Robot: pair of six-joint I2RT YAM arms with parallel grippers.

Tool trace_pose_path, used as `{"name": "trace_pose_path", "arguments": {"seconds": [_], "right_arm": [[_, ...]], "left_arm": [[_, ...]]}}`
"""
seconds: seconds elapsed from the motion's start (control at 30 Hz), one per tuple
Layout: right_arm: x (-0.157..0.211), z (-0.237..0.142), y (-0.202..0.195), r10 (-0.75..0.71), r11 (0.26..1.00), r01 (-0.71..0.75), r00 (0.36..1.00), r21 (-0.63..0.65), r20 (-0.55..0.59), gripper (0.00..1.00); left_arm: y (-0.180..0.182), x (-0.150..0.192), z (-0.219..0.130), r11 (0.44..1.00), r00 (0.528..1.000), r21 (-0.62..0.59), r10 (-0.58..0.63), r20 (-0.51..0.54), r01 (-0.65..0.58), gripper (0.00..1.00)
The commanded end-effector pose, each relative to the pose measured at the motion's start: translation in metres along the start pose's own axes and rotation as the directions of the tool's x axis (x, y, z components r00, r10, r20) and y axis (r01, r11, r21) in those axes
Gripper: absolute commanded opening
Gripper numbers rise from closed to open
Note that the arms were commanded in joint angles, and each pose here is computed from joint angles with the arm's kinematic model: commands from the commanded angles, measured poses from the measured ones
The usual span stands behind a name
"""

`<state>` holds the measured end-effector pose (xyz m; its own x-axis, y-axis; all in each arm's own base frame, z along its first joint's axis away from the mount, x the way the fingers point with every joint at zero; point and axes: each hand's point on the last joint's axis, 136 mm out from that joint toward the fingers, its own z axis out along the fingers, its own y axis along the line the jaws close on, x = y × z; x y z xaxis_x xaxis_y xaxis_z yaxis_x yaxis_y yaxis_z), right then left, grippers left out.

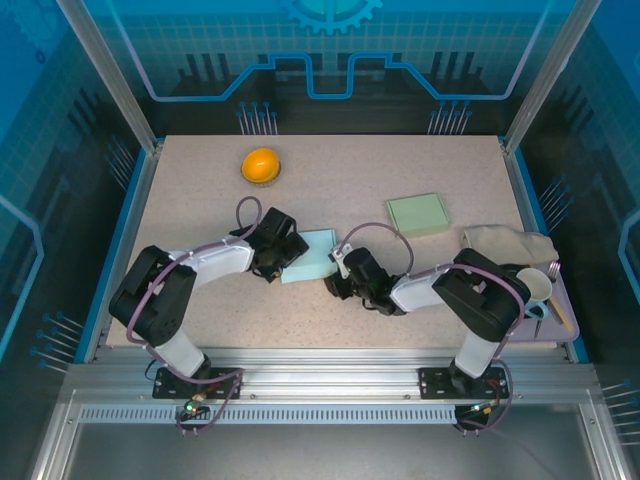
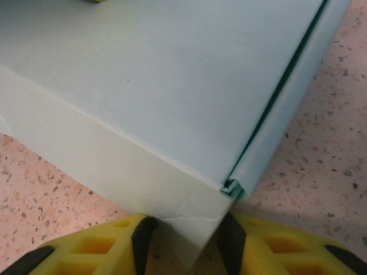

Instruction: Fold the paper box

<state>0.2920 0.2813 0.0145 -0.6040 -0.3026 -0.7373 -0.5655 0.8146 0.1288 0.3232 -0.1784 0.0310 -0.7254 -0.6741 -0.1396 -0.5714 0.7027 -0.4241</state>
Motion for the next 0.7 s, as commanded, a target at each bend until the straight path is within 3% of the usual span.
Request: {"name": "trace_pose_path", "arguments": {"seconds": [0.0,0.33,0.67], "right_arm": [[-0.005,0.005,-0.044,0.098,0.991,-0.096,0.995,0.094,-0.019,0.43],[-0.028,0.008,-0.057,0.129,0.991,-0.129,0.992,0.049,-0.002,0.41],[-0.046,0.018,-0.029,0.127,0.987,-0.128,0.992,-0.097,-0.017,0.40]], "left_arm": [[0.078,0.053,0.013,0.962,0.983,-0.263,0.030,-0.181,-0.078,0.87],[0.063,0.066,0.010,0.966,0.976,-0.231,0.068,-0.205,-0.116,0.87],[0.045,0.084,0.016,0.967,0.964,-0.202,0.102,-0.244,-0.153,0.86]]}}
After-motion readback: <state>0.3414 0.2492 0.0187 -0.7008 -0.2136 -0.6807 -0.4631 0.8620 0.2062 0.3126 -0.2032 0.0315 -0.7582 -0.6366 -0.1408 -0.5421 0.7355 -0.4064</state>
